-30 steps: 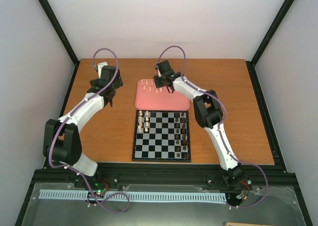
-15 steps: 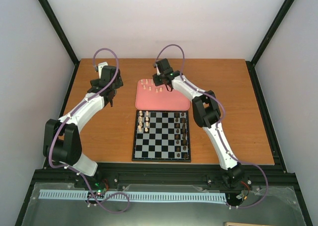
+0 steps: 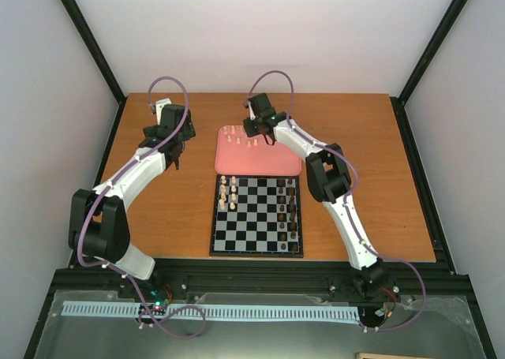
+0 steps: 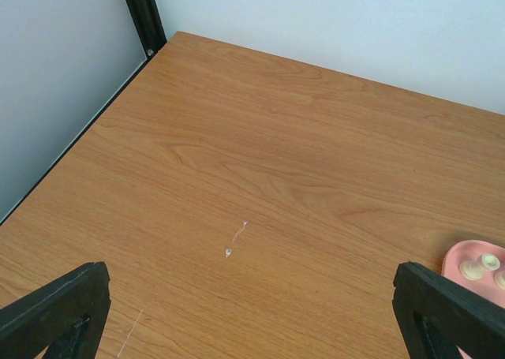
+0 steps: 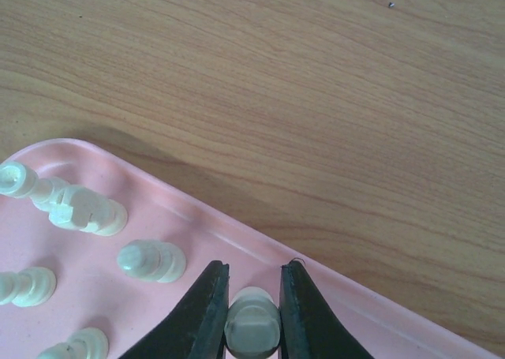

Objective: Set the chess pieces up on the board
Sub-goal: Pick up the chess piece from the storage box, then place the chess piece on the chessboard, then pick up the chess piece from the storage box.

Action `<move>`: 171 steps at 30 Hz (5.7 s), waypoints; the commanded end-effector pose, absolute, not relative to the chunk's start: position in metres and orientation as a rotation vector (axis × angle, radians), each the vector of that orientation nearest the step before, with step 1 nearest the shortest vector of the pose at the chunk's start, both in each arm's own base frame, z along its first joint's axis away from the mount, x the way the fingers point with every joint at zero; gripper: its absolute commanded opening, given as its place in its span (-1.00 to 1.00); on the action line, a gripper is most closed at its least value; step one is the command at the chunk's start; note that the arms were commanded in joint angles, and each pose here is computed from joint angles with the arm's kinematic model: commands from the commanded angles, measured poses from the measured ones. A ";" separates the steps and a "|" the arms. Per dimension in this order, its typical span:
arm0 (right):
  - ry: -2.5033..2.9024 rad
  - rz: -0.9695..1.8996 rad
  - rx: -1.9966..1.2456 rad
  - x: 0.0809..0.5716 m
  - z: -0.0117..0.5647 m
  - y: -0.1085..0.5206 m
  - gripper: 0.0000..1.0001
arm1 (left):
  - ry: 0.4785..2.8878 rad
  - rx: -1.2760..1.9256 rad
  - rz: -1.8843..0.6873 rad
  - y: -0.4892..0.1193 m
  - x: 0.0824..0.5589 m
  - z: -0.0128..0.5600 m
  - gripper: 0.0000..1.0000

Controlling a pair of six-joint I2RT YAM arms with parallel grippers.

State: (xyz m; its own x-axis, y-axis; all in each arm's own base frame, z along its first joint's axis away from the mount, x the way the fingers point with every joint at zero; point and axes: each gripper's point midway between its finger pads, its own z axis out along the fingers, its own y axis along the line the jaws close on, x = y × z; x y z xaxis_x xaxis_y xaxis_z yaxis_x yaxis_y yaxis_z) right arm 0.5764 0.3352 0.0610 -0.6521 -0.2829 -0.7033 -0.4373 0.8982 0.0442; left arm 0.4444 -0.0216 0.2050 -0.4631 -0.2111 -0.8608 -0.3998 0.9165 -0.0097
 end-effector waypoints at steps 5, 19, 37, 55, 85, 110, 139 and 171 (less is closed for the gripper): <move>2.104 0.281 -0.501 0.580 0.169 0.329 -0.89 | 2.029 -0.427 0.227 -0.024 0.448 0.224 1.00; 1.996 0.294 -0.718 0.418 0.239 0.377 -0.88 | 2.020 -0.423 0.217 -0.024 0.445 0.230 0.99; 2.064 0.447 -0.998 0.212 0.154 0.415 -0.87 | 2.028 -0.418 0.200 -0.027 0.446 0.228 1.00; 2.116 0.469 -1.008 0.212 0.097 0.437 -0.86 | 2.032 -0.422 0.217 -0.025 0.448 0.225 0.99; 2.159 0.372 -1.013 0.226 0.067 0.437 -0.85 | 2.031 -0.422 0.222 -0.025 0.448 0.225 0.99; 2.129 0.384 -1.013 0.220 0.095 0.426 -0.28 | 2.030 -0.423 0.224 -0.024 0.446 0.226 1.00; 2.245 0.022 -0.460 0.483 0.135 0.311 0.17 | 2.024 -0.420 0.193 -0.027 0.444 0.229 0.99; 2.436 0.091 -0.469 0.527 0.042 0.309 -0.17 | 2.044 -0.416 0.225 -0.028 0.452 0.220 0.99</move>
